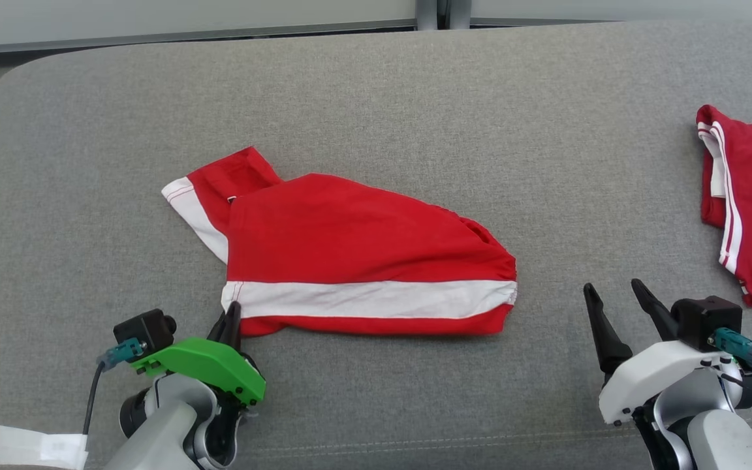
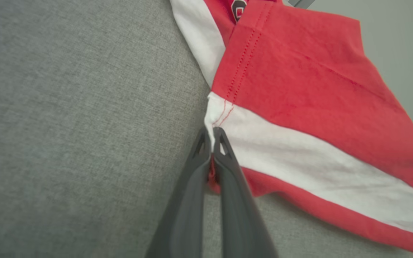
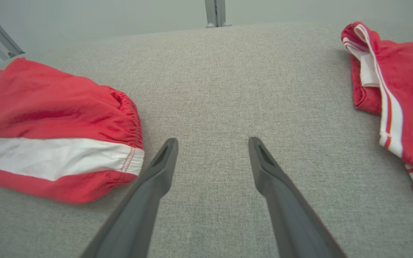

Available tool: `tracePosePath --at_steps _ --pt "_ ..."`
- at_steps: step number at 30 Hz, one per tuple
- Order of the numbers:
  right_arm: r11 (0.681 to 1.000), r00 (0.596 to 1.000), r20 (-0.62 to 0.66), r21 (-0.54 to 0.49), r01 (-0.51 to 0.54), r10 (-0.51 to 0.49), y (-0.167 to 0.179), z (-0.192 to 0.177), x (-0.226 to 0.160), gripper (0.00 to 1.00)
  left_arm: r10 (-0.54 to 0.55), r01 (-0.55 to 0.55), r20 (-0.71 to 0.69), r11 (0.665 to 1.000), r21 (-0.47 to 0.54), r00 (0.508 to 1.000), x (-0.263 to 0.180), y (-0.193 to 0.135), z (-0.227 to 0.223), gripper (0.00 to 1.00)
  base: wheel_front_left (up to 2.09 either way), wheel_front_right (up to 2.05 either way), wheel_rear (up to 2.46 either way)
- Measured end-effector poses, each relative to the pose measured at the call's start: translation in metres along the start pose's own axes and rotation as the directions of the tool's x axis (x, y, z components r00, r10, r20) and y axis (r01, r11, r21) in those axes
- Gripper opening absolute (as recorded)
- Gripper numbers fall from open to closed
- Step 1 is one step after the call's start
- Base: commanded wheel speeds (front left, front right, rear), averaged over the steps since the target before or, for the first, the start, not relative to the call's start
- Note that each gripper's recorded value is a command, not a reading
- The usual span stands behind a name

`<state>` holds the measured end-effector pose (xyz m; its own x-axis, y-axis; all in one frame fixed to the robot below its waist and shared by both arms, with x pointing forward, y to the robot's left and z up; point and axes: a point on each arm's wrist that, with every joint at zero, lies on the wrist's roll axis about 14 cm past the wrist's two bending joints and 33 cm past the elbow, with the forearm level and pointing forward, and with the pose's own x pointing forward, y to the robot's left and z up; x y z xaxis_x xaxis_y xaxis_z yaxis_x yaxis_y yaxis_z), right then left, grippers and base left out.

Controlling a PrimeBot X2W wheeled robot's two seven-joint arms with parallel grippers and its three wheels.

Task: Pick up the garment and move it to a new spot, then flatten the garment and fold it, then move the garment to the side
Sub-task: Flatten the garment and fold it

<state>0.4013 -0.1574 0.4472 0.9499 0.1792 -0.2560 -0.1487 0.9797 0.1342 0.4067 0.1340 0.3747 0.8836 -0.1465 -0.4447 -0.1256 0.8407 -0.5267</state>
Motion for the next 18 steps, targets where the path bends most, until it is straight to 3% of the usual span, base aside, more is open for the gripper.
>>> tracePosePath --at_steps 1,2,9,18 --pt "1.0 1.0 0.004 0.0 -0.002 0.002 0.001 0.001 0.0 1.0 0.0 0.0 0.001 1.0 -0.002 1.0 -0.001 0.0 0.0 0.84 0.0 0.0 0.0" --pt "1.0 1.0 0.006 0.0 -0.004 0.004 0.002 0.001 -0.001 1.0 0.001 -0.001 0.001 1.0 -0.003 1.0 -0.002 0.0 -0.001 1.0 0.0 0.0 0.0" --pt "1.0 0.999 0.042 -0.008 -0.015 0.015 0.006 0.012 -0.005 1.0 0.022 -0.021 0.038 1.0 -0.011 0.999 -0.013 0.01 0.006 1.0 0.0 0.0 0.0" --pt "0.999 0.994 0.113 -0.032 -0.004 0.008 0.004 0.034 -0.017 1.0 -0.046 0.025 0.22 0.995 0.096 0.974 -0.037 -0.003 0.055 1.0 0.0 0.0 0.0"
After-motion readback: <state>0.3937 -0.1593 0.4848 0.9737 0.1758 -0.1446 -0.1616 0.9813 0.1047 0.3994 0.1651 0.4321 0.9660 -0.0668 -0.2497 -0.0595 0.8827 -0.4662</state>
